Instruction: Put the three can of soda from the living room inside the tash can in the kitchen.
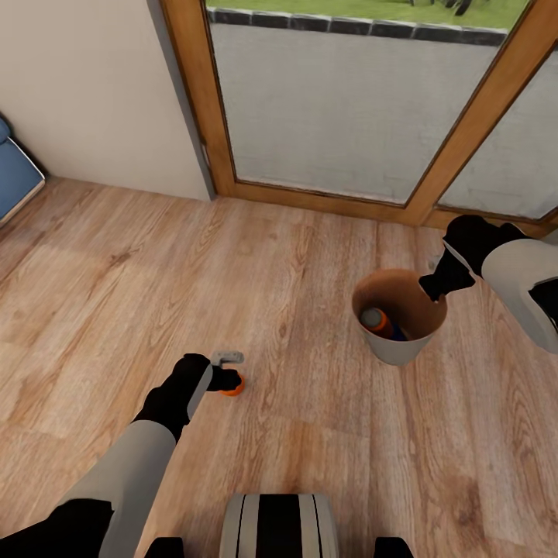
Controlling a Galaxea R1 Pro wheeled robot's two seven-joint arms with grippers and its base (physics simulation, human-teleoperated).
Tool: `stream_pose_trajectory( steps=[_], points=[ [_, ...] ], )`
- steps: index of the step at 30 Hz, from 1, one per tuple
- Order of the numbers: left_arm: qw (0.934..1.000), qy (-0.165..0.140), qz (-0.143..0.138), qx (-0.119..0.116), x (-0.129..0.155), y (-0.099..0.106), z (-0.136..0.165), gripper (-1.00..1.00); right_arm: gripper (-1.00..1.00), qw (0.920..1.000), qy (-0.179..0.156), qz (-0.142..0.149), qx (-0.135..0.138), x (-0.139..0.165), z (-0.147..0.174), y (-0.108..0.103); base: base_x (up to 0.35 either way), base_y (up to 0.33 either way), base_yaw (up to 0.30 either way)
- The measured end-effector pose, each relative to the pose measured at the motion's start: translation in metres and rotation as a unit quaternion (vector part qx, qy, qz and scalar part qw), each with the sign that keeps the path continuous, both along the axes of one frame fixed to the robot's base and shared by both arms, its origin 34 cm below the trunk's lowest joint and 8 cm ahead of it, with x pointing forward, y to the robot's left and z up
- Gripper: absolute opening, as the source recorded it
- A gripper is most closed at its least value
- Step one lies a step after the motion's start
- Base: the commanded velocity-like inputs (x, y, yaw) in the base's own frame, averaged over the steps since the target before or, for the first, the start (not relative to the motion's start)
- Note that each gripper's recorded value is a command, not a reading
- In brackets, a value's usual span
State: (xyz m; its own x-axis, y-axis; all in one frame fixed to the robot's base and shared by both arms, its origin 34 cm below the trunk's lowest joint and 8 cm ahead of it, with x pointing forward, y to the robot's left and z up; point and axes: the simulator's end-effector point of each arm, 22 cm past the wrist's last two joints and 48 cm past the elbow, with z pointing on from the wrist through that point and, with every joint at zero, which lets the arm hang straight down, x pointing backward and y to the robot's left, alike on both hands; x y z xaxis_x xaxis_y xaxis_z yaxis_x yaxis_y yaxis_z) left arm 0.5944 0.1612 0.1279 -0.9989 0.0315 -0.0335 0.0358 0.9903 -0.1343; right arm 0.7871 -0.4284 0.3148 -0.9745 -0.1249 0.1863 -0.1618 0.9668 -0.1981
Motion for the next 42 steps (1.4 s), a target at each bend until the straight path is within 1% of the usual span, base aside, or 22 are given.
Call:
stream_pose_trajectory(
  steps=[7,28,29,32,35,36,37,39,40,41,42],
  points=[
    [1.0000,0.002,-0.001,0.001,-0.002,0.000,-0.001,-1.00,-1.00,1.0000,-0.001,-0.002,0.003,0.000,0.000,0.002,0.000,0.000,0.000],
    [0.9993,-0.036,-0.002,-0.004,0.026,-0.002,0.046,-1.00,-1.00,0.9991,-0.042,-0.001,0.001,0.013,0.063,0.000,0.000,0.000,0.000],
    [0.9993,-0.038,-0.002,-0.006,0.028,-0.003,0.049,-1.00,-1.00,0.9990,-0.044,0.000,0.001,0.013,0.065,0.000,0.000,0.000,0.000],
    [0.9990,-0.038,-0.004,-0.021,0.030,-0.006,0.058,-1.00,-1.00,0.9988,-0.049,-0.002,0.004,0.013,0.073,0.002,0.000,0.000,0.000],
    [0.9993,-0.021,-0.005,-0.029,0.026,-0.008,0.066,-1.00,-1.00,0.9987,-0.049,-0.005,0.015,0.013,0.078,0.005,0.000,0.000,0.000],
    [0.9994,-0.010,-0.005,-0.032,0.023,-0.010,0.069,-1.00,-1.00,0.9987,-0.045,-0.004,0.023,0.012,0.079,0.008,0.000,0.000,0.000],
    [0.9994,-0.001,-0.006,-0.033,0.025,-0.010,0.078,-1.00,-1.00,0.9987,-0.037,-0.003,0.035,0.007,0.077,0.013,0.000,0.000,0.000],
    [0.9994,0.004,-0.007,-0.034,0.031,-0.009,0.092,-1.00,-1.00,0.9977,-0.031,-0.012,0.060,0.002,0.073,0.026,0.000,0.000,0.000],
    [0.9994,-0.007,-0.007,-0.034,0.043,-0.008,0.105,-1.00,-1.00,0.9969,-0.025,-0.015,0.073,-0.005,0.066,0.033,0.000,0.000,0.000],
    [0.9991,-0.024,-0.006,-0.035,0.056,-0.008,0.116,-1.00,-1.00,0.9960,-0.016,-0.025,0.085,-0.013,0.061,0.038,0.000,0.000,0.000],
    [0.9986,-0.037,-0.007,-0.038,0.067,-0.009,0.125,-1.00,-1.00,0.9959,-0.014,-0.022,0.087,-0.015,0.059,0.040,0.000,0.000,0.000]
  ],
)
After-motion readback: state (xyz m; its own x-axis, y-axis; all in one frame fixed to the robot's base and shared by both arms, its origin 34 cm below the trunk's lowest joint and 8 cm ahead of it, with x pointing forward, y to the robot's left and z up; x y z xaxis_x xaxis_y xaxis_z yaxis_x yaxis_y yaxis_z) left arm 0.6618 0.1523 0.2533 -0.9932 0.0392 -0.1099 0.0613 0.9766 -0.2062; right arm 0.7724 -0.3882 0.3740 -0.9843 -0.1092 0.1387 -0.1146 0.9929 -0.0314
